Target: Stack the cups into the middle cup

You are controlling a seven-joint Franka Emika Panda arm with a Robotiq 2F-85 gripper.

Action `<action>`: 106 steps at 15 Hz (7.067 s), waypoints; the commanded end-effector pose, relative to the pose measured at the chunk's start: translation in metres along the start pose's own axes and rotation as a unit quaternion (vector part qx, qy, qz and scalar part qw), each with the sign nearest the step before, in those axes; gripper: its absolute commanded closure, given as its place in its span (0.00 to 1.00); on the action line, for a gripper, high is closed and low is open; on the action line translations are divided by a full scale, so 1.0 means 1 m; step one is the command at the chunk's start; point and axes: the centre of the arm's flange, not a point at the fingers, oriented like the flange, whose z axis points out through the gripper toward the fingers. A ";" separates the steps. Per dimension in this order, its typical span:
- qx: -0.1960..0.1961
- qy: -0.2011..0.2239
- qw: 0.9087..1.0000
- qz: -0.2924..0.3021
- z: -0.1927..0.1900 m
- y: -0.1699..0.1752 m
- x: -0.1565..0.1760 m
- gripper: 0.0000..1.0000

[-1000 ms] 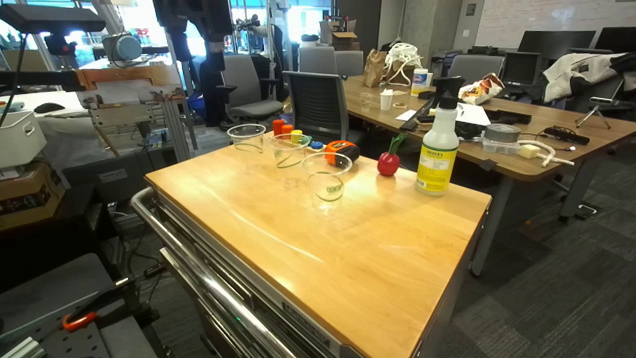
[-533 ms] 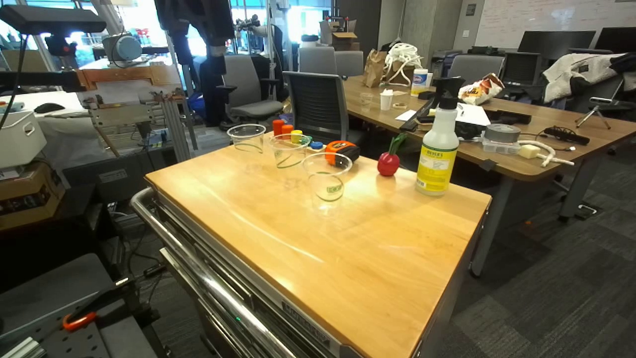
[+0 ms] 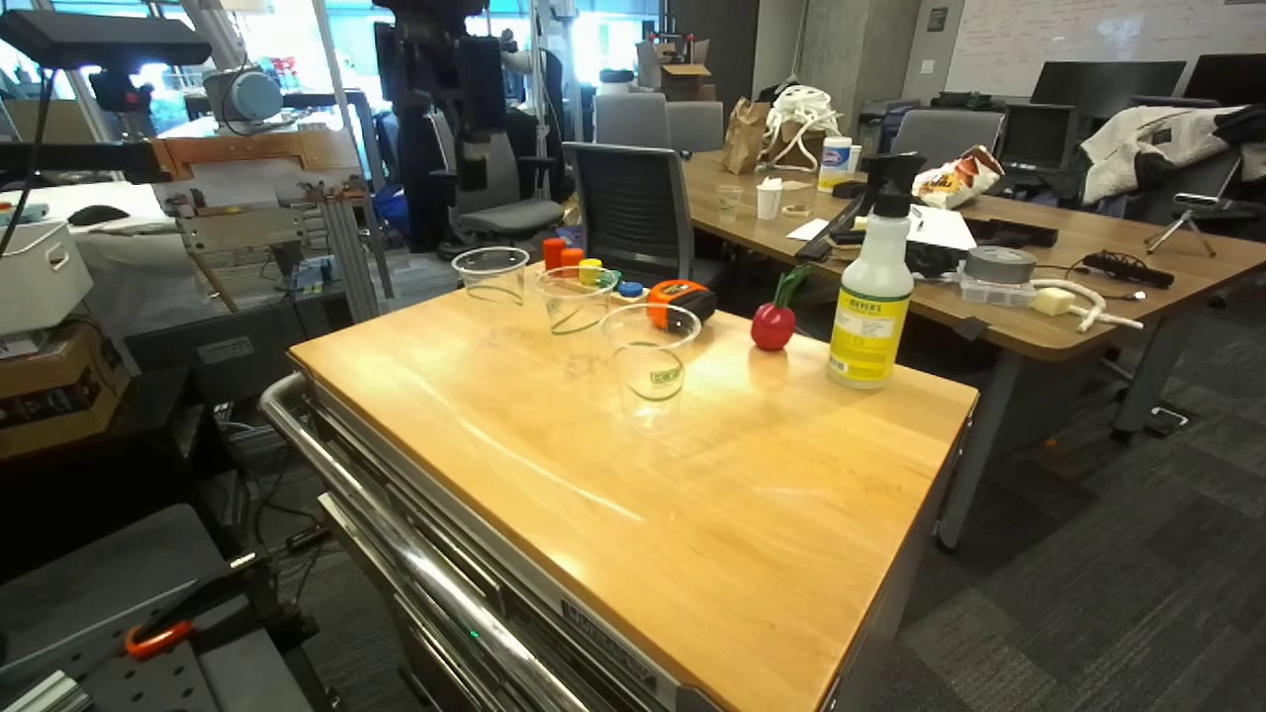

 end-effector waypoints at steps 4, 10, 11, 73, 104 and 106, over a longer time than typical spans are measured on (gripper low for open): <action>0.022 -0.034 0.999 0.009 0.037 -0.060 0.050 0.00; 0.004 -0.056 0.997 0.046 0.078 -0.106 0.063 0.00; 0.000 -0.050 0.997 0.061 0.087 -0.109 0.065 0.00; 0.003 0.046 0.930 0.364 0.035 0.008 0.090 0.99; -0.025 0.103 0.973 0.207 0.055 -0.012 0.092 0.13; -0.031 0.106 0.971 0.212 0.053 -0.009 0.090 0.01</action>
